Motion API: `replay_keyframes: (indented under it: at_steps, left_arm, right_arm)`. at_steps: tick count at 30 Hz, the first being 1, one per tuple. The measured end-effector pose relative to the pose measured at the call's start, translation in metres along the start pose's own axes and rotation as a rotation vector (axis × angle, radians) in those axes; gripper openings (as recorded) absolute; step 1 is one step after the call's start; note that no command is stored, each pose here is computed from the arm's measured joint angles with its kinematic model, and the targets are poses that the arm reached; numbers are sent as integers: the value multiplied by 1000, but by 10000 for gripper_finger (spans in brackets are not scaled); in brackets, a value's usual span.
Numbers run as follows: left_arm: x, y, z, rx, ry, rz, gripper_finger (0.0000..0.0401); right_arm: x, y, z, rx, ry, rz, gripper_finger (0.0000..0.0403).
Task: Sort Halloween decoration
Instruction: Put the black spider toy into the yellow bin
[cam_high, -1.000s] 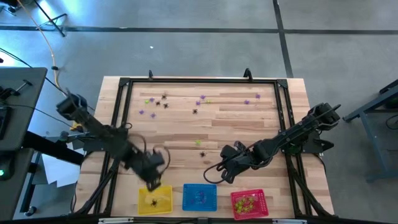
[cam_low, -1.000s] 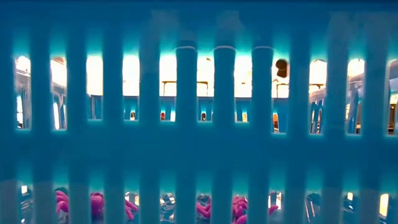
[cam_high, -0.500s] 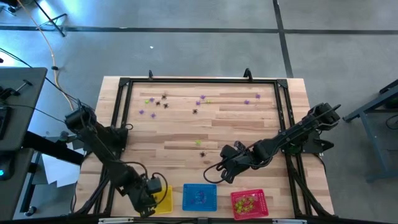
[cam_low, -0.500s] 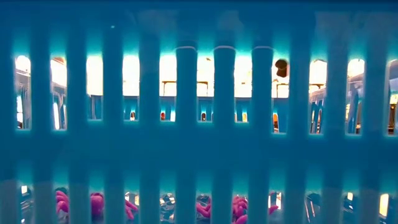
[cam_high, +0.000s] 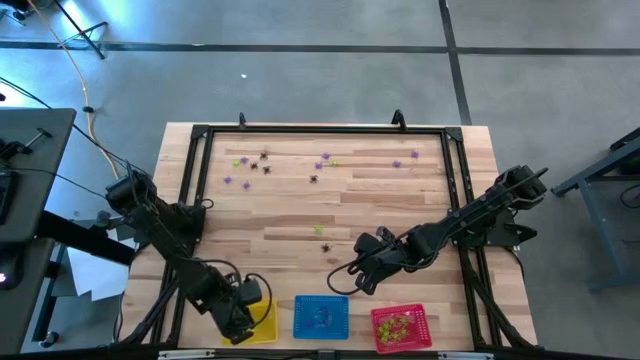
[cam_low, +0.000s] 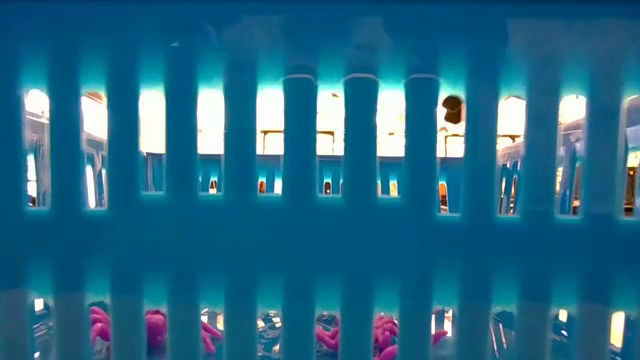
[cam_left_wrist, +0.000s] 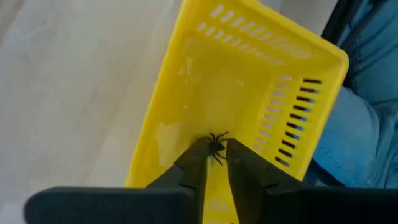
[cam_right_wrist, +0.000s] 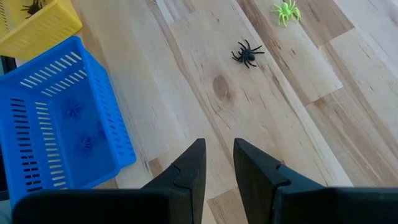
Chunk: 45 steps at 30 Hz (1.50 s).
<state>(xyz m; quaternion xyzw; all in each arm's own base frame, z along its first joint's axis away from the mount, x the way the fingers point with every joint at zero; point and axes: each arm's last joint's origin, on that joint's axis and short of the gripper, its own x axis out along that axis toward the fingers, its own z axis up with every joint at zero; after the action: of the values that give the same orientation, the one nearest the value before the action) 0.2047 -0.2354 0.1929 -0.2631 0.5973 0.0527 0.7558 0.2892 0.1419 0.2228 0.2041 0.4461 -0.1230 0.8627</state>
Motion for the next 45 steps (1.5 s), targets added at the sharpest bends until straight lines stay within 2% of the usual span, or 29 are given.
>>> replay_keyframes:
  at_steps: [6, 11, 14, 16, 19, 21, 23, 25, 27, 32, 40, 45]
  left_arm:
    - [-2, -1, -2, 3, -10, 5, 81]
    - [-25, -14, 6, 65, -135, -19, 81]
    - [-42, -15, 10, 136, -216, 42, 81]
    - [-52, -8, 13, 202, -275, 147, 83]
    - [-60, 14, 22, 269, -362, 394, 85]
    - [-65, 31, 34, 223, -431, 544, 85]
    - [-64, 47, 48, 183, -449, 626, 85]
    - [-57, 64, 60, 192, -416, 675, 85]
    - [-48, 82, 73, 205, -370, 683, 85]
    - [-30, 132, 97, 200, -285, 626, 85]
    - [-39, 210, 120, 31, -407, 525, 88]
    - [-43, 236, 130, 1, -477, 545, 92]
  right_arm:
    - [0, 0, 0, 0, 0, 0, 79]
    - [0, 0, 0, 0, 0, 0, 79]
    - [0, 0, 0, 1, -2, 3, 79]
    - [0, 0, 0, 1, -2, 3, 79]
    - [0, 0, 0, 1, -3, 3, 79]
    - [0, 0, 0, 1, -3, 3, 79]
    - [0, 0, 0, 1, -3, 3, 79]
    - [0, 0, 0, 1, -2, 3, 79]
    - [0, 0, 0, 1, -2, 3, 79]
    - [0, 0, 0, 1, -3, 3, 79]
    - [0, 0, 0, 1, -2, 4, 79]
    - [0, 0, 0, 2, -3, 4, 79]
